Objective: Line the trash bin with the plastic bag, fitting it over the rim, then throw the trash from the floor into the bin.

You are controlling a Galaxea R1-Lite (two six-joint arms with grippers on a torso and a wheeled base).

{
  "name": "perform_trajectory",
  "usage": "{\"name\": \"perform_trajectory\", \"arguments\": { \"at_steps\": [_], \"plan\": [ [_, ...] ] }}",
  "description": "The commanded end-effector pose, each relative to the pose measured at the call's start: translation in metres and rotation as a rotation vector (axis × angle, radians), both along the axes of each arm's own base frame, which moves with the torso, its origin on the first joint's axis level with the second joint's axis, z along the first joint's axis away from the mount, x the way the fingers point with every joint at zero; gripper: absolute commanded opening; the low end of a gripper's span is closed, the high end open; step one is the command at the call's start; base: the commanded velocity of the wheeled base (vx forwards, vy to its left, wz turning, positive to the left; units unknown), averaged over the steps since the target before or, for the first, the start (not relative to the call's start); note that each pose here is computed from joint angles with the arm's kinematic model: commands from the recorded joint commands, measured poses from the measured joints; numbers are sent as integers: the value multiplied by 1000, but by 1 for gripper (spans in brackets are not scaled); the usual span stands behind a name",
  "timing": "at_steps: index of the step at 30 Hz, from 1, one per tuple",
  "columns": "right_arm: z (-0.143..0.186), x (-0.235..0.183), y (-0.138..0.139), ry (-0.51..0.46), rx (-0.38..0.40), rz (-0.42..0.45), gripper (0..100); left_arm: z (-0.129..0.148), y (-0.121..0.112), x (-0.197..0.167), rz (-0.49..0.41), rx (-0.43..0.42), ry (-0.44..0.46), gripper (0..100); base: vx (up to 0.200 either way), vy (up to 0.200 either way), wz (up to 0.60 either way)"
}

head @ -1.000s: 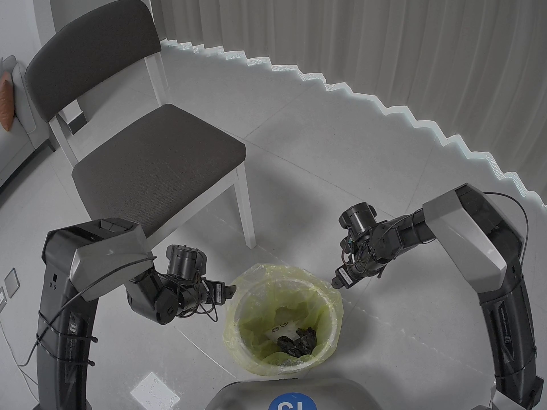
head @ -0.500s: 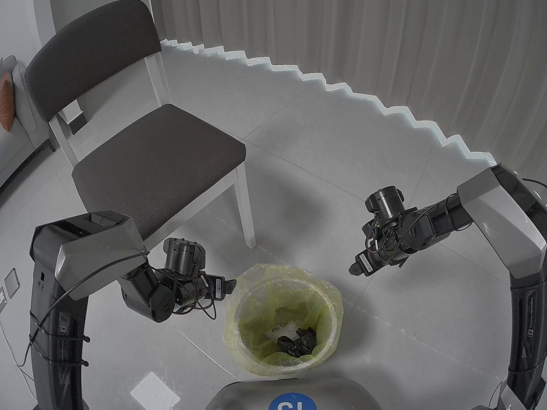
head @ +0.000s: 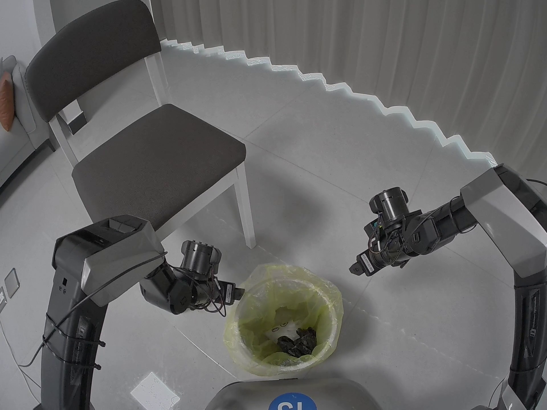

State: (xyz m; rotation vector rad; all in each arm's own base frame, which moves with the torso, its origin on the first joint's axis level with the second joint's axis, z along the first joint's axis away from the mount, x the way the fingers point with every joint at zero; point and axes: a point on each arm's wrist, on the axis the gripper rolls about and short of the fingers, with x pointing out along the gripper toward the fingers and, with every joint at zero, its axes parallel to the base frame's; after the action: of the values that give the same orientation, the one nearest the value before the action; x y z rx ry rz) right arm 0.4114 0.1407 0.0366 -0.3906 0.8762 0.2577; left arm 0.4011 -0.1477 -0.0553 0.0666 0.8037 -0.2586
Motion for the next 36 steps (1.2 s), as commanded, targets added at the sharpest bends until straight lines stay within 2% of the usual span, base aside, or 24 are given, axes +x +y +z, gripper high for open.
{"name": "perform_trajectory", "arguments": {
  "at_steps": [1, 5, 7, 14, 25, 36],
  "plan": [
    [-6, 2, 1, 2, 5, 6, 100, -1, -3, 12, 0, 7, -4, 100, 0, 0, 0],
    [-9, 2, 0, 8, 9, 7, 100, -1, -1, 13, 13, 14, -16, 100, 0, 0, 0],
    [-8, 2, 0, 7, 10, 6, 100, 3, 5, 14, 48, 28, -26, 100, 0, 0, 0],
    [-9, -4, -4, -12, 17, -18, 100, 29, 16, 1, 65, 2, -93, 100, 0, 0, 0],
    [13, -30, -18, -71, 52, -36, 100, 64, 23, -37, 52, -19, -155, 100, 0, 0, 0],
    [45, -77, -38, -115, 90, -77, 100, 112, 38, -91, 43, -53, -246, 100, 0, 0, 0]
  ]
}}
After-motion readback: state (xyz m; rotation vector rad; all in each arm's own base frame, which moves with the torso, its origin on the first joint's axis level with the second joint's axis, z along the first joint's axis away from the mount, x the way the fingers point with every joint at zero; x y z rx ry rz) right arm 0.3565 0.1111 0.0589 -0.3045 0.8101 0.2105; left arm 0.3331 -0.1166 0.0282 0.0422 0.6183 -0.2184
